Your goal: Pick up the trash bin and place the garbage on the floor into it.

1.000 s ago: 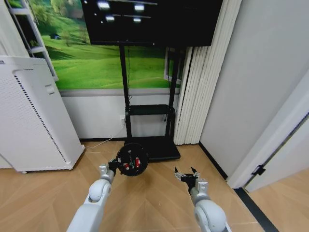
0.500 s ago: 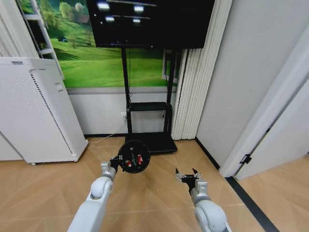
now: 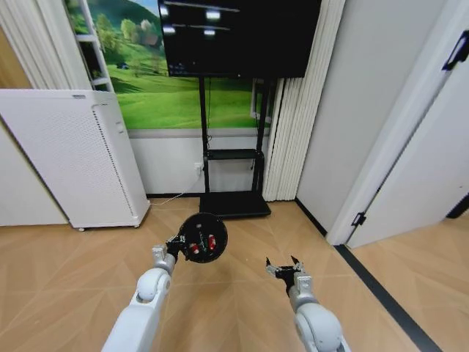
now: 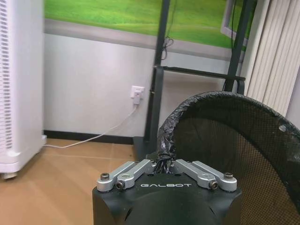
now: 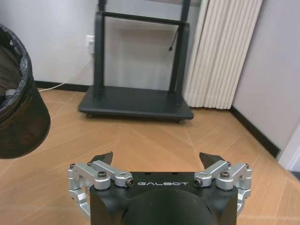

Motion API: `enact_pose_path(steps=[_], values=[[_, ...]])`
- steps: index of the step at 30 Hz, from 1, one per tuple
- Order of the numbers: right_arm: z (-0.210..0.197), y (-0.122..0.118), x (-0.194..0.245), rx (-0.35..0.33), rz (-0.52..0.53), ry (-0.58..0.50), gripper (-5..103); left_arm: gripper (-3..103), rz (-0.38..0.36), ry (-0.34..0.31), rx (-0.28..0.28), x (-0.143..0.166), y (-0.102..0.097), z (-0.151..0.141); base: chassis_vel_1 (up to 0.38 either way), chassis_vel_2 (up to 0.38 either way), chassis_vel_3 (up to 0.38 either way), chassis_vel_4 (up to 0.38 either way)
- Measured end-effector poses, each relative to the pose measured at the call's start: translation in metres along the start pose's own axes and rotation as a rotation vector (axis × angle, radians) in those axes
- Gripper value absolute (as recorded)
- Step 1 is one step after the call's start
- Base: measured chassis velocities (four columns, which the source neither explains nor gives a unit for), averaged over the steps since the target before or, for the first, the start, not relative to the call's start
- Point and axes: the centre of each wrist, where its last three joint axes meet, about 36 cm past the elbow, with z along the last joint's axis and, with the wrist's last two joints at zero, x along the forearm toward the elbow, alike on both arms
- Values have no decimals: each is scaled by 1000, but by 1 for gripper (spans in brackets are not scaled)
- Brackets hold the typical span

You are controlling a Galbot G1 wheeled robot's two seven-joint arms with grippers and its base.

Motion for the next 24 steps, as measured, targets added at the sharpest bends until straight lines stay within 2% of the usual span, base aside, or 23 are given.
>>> enact_pose_path(steps=[5, 8, 12, 24], values=[[11, 0, -8, 3, -8, -50, 100, 3, -4, 0, 6, 3, -4, 1, 572, 22, -564, 4], [16, -1, -11, -1, -6, -66, 100, 3, -5, 2, 7, 5, -7, 2, 361, 122, -306, -95], [20, -3, -11, -8, 5, -68, 100, 3, -8, -1, 7, 10, -9, 2, 93, 88, -72, -101], [20, 0, -6, 13, 4, -67, 100, 3, -17, -6, 3, 16, 1, -1, -74, -6, 58, -2]])
